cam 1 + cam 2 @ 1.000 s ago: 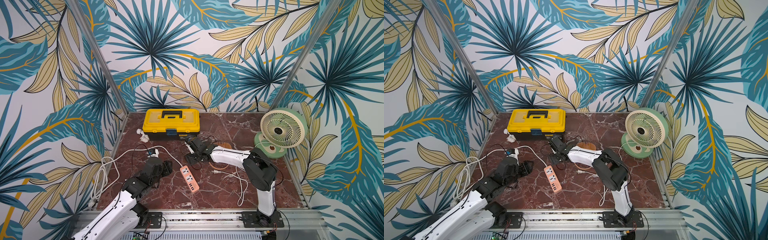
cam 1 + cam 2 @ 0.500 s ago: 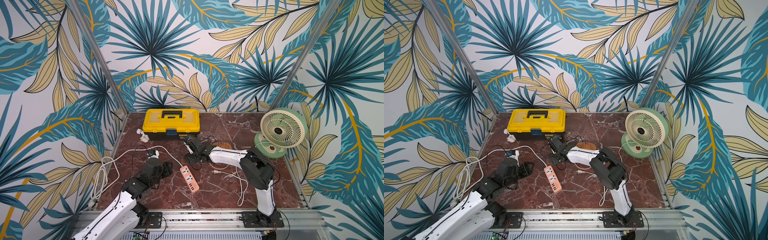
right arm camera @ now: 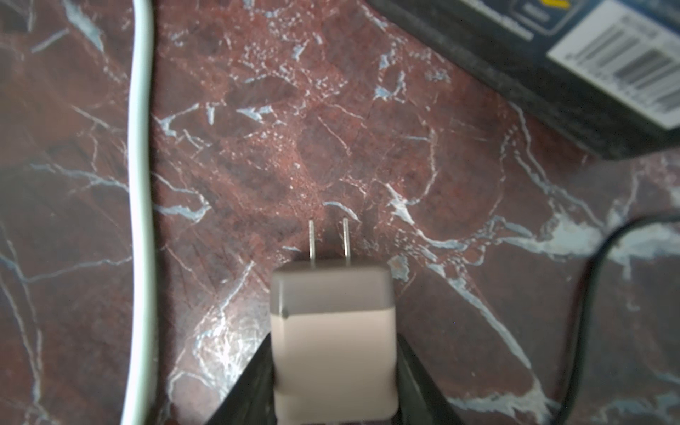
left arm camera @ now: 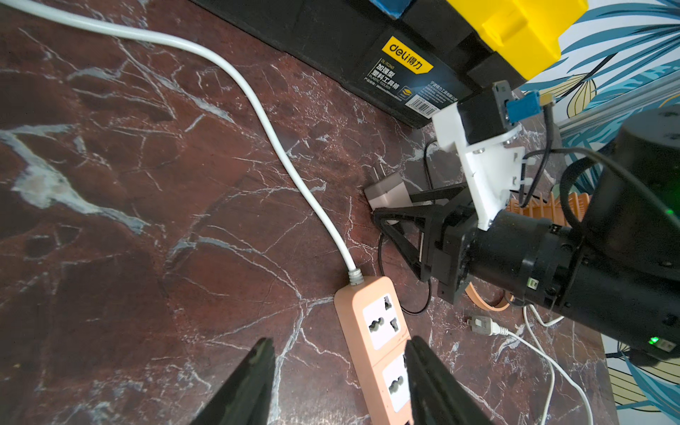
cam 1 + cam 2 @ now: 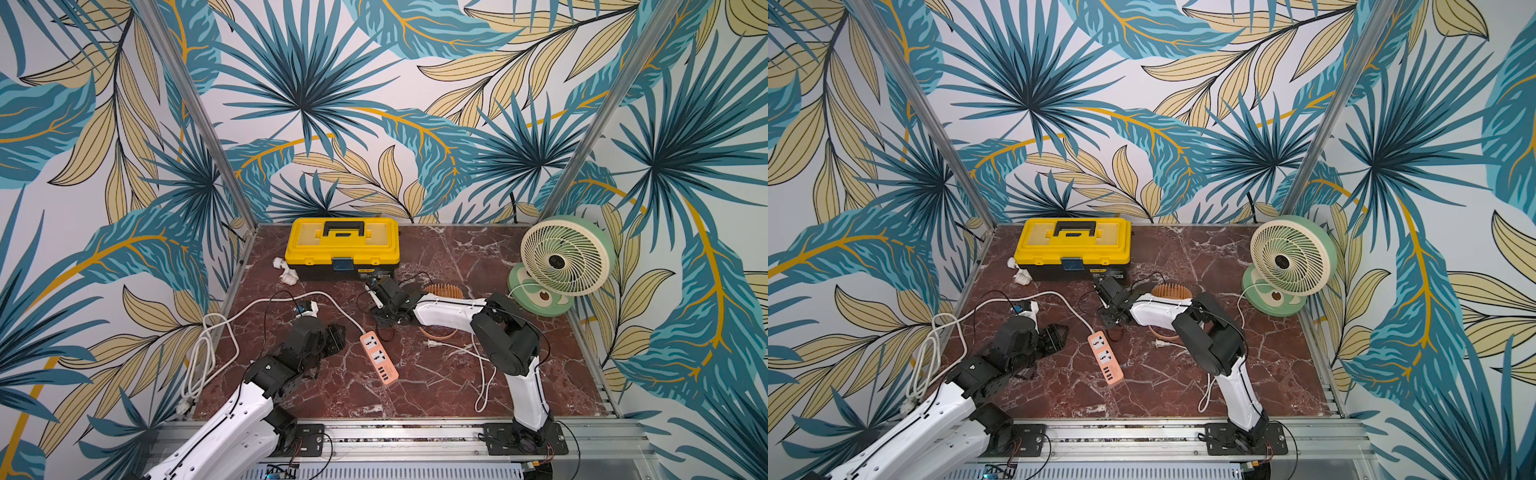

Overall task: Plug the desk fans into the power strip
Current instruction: Pick up the plug from the center of the board.

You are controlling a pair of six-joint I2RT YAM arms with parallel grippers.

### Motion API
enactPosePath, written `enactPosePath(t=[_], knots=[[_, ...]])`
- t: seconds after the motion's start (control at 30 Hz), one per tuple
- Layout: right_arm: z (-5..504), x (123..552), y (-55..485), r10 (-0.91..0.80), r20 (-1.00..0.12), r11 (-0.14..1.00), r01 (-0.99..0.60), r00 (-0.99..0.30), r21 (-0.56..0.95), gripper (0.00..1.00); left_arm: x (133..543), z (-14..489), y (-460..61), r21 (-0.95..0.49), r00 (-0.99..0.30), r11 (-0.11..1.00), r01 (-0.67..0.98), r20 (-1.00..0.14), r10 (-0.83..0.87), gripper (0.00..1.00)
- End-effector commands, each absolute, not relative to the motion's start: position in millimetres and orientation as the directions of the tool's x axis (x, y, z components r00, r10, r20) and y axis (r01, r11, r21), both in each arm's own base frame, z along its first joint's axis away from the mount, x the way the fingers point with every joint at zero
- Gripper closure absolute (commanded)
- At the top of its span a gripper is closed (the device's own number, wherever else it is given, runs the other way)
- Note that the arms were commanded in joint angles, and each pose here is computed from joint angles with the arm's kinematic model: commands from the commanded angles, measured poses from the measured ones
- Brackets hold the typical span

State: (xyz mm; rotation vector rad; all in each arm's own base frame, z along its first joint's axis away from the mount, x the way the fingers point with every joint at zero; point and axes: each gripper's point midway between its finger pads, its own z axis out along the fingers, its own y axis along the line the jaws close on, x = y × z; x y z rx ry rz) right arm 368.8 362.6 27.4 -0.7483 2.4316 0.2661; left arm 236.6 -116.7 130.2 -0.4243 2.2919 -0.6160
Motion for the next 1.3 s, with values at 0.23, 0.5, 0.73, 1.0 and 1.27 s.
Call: enactPosePath(t=[0.23, 0.5, 0.73, 1.0, 1.27], knots=[[127.6, 337.0, 358.6, -0.441, -0.722, 0.747, -0.664, -0.533, 0.034, 0.86, 251.7, 174.6, -129.2, -0.606, -0.653, 0.793, -0.063, -0.576, -0.492, 0.28], [187.0, 299.3, 334.8, -0.457, -0.777, 0.683, -0.73, -0.432, 0.004, 0.9, 265.0, 219.3, -167.4, -0.775, -0.672, 0.627, 0.085, -0.509, -0.538, 0.18], [191.5, 280.1, 325.7, -0.497, -0.763, 0.651, -0.759, -0.413, -0.014, 0.93, 271.7, 251.2, -179.5, -0.868, -0.659, 0.467, 0.169, -0.452, -0.601, 0.12], [195.0, 269.8, 332.0, -0.511, -0.767, 0.62, -0.785, -0.389, -0.015, 0.96, 274.3, 236.0, -211.2, -0.883, -0.782, 0.432, 0.185, -0.398, -0.48, 0.14], [193.0, 260.9, 338.7, -0.53, -0.759, 0.587, -0.81, -0.377, -0.007, 0.98, 272.8, 227.6, -224.6, -0.909, -0.821, 0.367, 0.2, -0.36, -0.444, 0.19]])
